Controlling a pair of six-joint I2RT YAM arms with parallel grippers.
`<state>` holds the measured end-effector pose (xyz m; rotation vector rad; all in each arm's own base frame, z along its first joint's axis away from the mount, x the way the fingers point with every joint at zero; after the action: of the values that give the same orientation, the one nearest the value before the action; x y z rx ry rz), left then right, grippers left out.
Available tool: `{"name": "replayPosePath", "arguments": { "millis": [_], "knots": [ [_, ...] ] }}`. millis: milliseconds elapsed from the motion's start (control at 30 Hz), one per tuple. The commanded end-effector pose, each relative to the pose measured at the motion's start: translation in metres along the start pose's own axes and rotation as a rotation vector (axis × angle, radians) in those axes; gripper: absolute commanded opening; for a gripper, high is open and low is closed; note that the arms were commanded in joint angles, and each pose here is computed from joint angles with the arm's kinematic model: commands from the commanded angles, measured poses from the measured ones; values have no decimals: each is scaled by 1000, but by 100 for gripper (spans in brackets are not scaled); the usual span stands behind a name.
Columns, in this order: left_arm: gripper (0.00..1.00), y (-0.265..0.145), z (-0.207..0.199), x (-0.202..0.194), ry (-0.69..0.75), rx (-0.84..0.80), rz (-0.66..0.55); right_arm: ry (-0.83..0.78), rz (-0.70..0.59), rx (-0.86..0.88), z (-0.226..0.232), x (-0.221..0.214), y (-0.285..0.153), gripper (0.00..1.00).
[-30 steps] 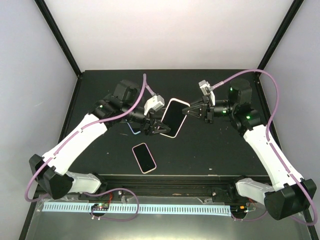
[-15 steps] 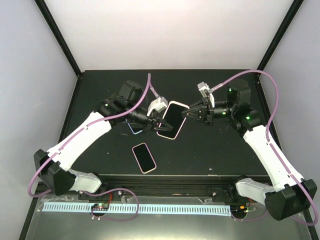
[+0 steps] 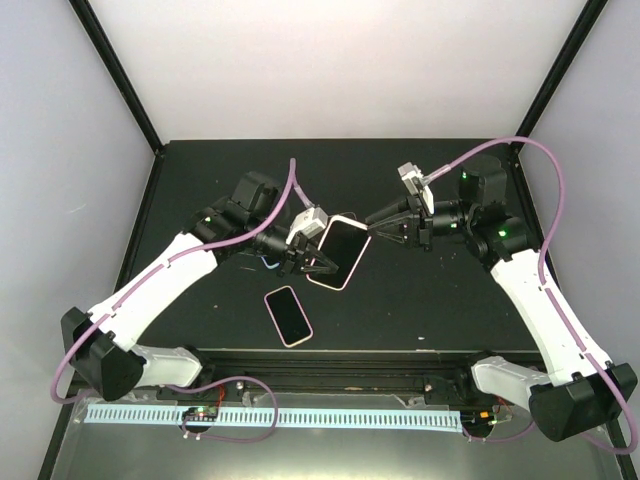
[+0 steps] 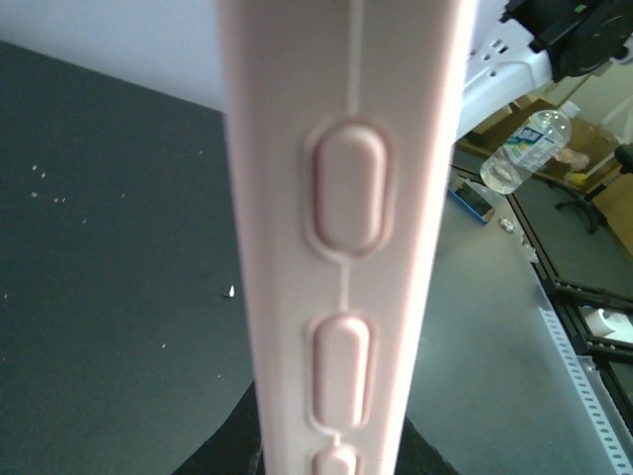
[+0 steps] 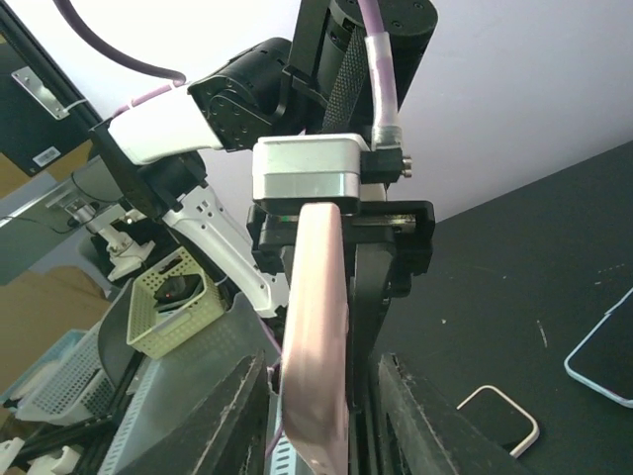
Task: Take the phone out of the phone case
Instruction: Remove the phone case from the phone.
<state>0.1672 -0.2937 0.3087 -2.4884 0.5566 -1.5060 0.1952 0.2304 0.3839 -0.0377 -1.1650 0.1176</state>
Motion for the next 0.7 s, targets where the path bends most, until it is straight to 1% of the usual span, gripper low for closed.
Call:
{"name": "replayPosePath", "arguments": {
  "millis": [0, 267, 567, 667],
  "knots": [
    [2, -12, -31, 19, 155, -99, -74, -7, -6, 35, 11, 4, -3, 32],
    [1, -12, -31, 21, 146, -104, -82, -6, -4, 27, 10, -1, -3, 31],
    [1, -18, -49, 26, 196, -159, -100, 14, -1, -34, -4, -3, -2, 18],
    [1, -20, -53, 25, 211, -173, -102, 22, -3, -31, -6, -3, -1, 16]
  ]
}}
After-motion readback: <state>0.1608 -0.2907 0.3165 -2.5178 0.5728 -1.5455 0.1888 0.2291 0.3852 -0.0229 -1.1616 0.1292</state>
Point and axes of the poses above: each gripper's point midway between its finger pads, its own y axis out along the fingers, its own z axis along the line the jaws close on, x = y × z, the point moved 1 cm from there along -y, back along the fingers, and after that the axes turned 4 degrees about -y, right-handed, at the moved point
